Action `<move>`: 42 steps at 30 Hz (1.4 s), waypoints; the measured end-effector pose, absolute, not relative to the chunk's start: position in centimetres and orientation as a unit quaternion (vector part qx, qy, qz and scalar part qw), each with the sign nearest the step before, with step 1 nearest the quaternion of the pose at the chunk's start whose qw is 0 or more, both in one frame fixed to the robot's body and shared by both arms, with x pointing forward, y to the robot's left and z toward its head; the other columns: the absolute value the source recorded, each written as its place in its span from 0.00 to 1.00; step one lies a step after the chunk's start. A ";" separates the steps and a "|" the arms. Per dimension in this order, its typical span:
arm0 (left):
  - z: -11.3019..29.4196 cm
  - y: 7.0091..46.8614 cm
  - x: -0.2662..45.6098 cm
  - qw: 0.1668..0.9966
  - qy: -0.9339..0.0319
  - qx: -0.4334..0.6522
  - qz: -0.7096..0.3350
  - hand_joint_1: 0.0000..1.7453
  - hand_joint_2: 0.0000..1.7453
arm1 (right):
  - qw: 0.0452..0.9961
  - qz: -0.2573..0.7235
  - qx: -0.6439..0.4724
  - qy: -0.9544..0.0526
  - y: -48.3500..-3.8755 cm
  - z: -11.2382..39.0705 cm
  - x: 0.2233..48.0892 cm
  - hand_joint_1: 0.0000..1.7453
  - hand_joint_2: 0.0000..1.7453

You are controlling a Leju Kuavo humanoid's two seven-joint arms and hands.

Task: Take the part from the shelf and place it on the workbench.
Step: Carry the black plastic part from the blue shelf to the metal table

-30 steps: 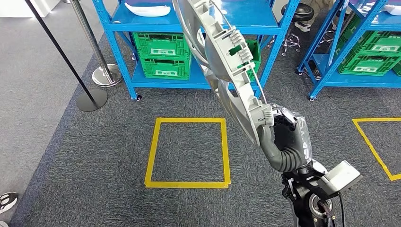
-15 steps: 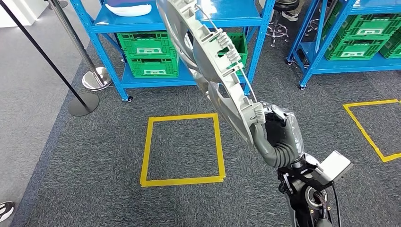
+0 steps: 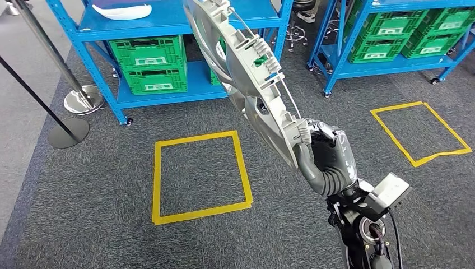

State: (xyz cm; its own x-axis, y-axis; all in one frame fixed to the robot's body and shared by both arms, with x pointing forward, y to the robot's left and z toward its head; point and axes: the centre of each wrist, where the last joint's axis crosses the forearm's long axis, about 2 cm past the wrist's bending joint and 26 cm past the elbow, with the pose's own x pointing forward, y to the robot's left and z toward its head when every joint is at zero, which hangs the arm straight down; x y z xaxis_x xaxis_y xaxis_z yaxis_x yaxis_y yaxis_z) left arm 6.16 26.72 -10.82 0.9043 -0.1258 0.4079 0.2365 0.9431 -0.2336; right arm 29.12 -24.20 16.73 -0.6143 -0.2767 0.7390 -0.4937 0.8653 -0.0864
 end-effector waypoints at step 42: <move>-10.9 26.4 5.6 0.965 -0.200 -0.144 -0.087 0.00 1.00 | 0.410 0.144 0.160 -0.886 -24.3 15.6 28.4 1.00 1.00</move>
